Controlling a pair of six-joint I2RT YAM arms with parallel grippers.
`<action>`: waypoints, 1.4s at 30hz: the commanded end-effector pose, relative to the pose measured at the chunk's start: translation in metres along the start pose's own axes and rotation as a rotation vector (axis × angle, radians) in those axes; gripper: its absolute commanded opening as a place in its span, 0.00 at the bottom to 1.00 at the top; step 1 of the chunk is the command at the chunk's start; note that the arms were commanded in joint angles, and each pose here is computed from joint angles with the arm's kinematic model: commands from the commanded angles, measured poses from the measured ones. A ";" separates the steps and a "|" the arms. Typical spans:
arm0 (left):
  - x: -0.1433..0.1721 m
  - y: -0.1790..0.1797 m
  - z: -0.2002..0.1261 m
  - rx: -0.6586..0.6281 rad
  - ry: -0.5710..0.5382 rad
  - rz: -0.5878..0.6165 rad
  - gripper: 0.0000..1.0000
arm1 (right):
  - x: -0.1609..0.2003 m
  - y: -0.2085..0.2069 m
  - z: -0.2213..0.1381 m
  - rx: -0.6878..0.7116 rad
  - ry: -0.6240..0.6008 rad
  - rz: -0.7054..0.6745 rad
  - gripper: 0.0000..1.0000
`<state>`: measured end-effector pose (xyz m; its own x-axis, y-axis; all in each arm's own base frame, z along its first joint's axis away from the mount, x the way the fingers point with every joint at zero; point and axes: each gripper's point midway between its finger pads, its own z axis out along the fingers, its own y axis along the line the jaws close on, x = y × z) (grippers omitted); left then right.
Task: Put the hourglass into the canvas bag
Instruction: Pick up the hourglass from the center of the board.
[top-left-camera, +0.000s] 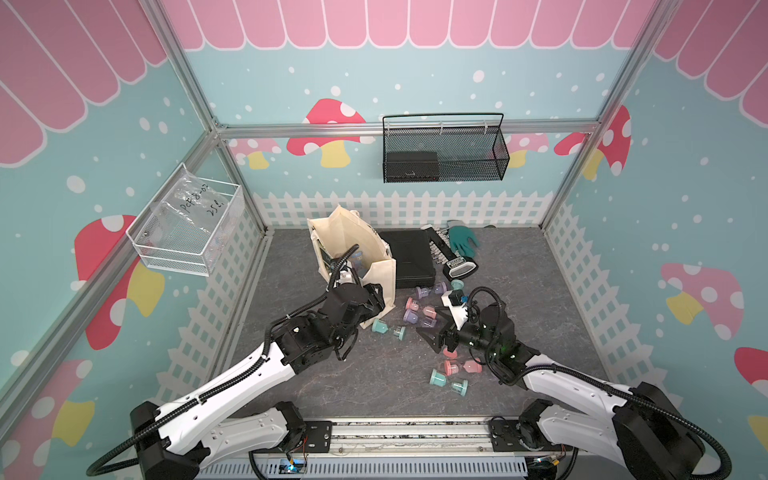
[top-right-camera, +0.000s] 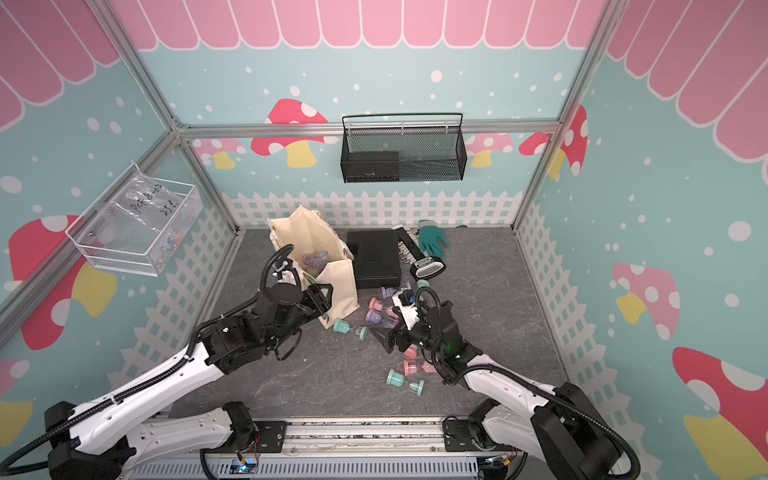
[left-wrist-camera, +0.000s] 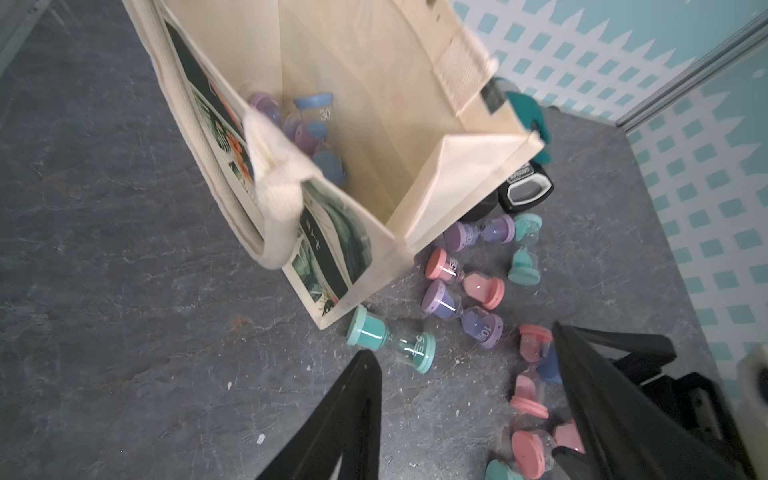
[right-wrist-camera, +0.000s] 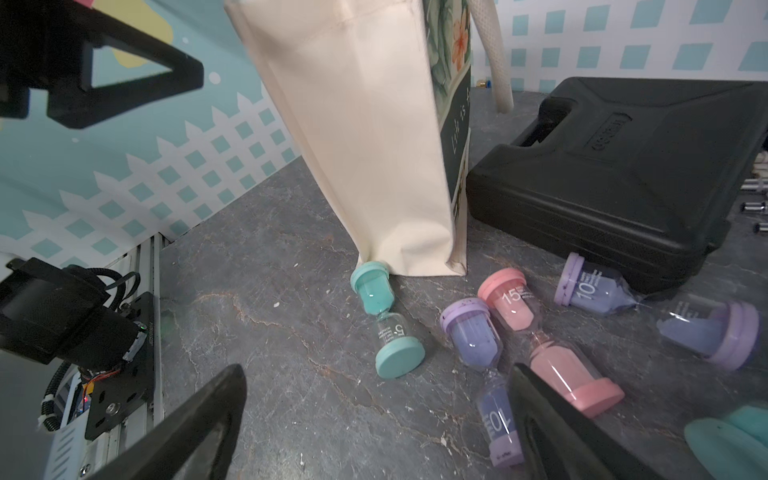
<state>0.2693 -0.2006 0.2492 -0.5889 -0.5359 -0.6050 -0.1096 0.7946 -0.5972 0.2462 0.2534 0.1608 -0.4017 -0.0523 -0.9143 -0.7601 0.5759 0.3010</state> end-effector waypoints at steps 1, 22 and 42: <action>0.029 0.019 0.014 -0.058 0.072 -0.101 0.71 | 0.006 -0.003 -0.001 0.007 0.004 0.003 0.99; 0.108 0.062 0.104 -0.278 0.165 -0.302 0.76 | 0.014 0.000 0.003 -0.032 -0.051 -0.061 1.00; 0.123 0.111 0.142 -0.498 0.102 -0.318 0.76 | 0.016 -0.007 0.000 0.007 -0.062 -0.071 1.00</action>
<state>0.2908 -0.2267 0.0344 -0.5926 -0.7263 -0.3482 -0.6021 0.6866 -0.4075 0.2447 0.2507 0.1410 -0.3474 -0.0481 -0.9365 -0.7762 0.5750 0.2584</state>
